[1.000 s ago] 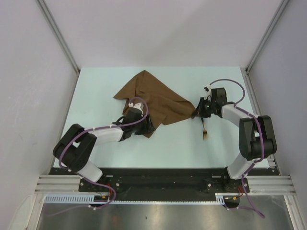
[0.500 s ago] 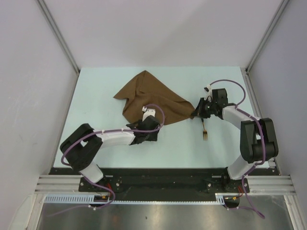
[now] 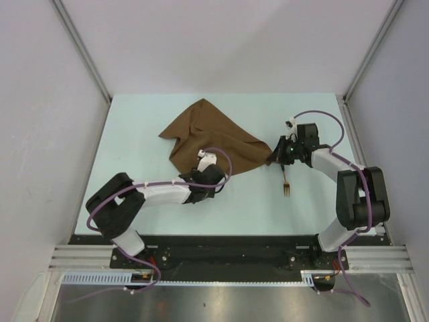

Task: Fold the napkin, place the utensils inside, and roll it up
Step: Flatten the napkin out

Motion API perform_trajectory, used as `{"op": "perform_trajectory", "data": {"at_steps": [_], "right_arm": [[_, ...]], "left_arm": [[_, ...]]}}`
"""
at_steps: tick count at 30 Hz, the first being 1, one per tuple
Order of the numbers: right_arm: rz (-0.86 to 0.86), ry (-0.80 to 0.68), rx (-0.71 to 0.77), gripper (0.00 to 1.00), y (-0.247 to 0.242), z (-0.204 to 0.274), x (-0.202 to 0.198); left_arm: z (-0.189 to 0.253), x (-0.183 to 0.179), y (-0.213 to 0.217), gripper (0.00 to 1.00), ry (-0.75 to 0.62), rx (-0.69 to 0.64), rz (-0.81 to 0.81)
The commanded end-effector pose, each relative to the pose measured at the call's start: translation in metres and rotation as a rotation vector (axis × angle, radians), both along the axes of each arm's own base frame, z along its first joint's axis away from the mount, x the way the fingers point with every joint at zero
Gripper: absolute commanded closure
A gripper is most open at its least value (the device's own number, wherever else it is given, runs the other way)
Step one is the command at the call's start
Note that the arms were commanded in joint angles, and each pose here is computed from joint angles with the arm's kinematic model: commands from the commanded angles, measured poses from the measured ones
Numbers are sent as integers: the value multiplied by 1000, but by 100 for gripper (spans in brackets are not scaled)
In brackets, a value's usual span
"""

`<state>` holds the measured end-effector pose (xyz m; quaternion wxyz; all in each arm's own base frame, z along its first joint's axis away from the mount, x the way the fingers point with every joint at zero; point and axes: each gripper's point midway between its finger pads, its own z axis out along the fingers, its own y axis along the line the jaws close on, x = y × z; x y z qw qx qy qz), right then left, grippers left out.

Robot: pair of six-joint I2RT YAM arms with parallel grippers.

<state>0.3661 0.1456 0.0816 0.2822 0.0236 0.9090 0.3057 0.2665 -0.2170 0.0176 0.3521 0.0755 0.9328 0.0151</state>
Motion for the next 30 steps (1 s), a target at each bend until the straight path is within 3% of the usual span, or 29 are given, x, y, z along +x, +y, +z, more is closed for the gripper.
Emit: {"op": "perform_trajectory", "data": {"at_steps": [1,6,10,15,18,21,24,29,30], "right_arm": [[-3,-46,13,100,-1,15,3],[-4,-47,6,100,-1,16,2],[-9,-52,6,100,-2,19,2],[-8,-70,11,100,-2,28,5],[-3,-98,12,100,2,40,6],[5,-150,-7,100,5,59,9],[4,-248,-42,100,13,96,8],[0,-424,-63,100,30,174,-10],[-27,-491,-74,100,26,198,-16]], "left_arm": [[-16,-17,11,48,60,73,-34],[-25,-28,21,54,107,100,-4],[-38,-42,32,67,146,102,20],[-45,-47,41,100,158,125,40],[-37,-44,48,100,119,134,67],[-6,-28,51,100,2,112,94],[56,-5,56,100,-182,78,151],[196,14,83,100,-541,-61,271],[218,13,96,100,-605,-34,283]]}}
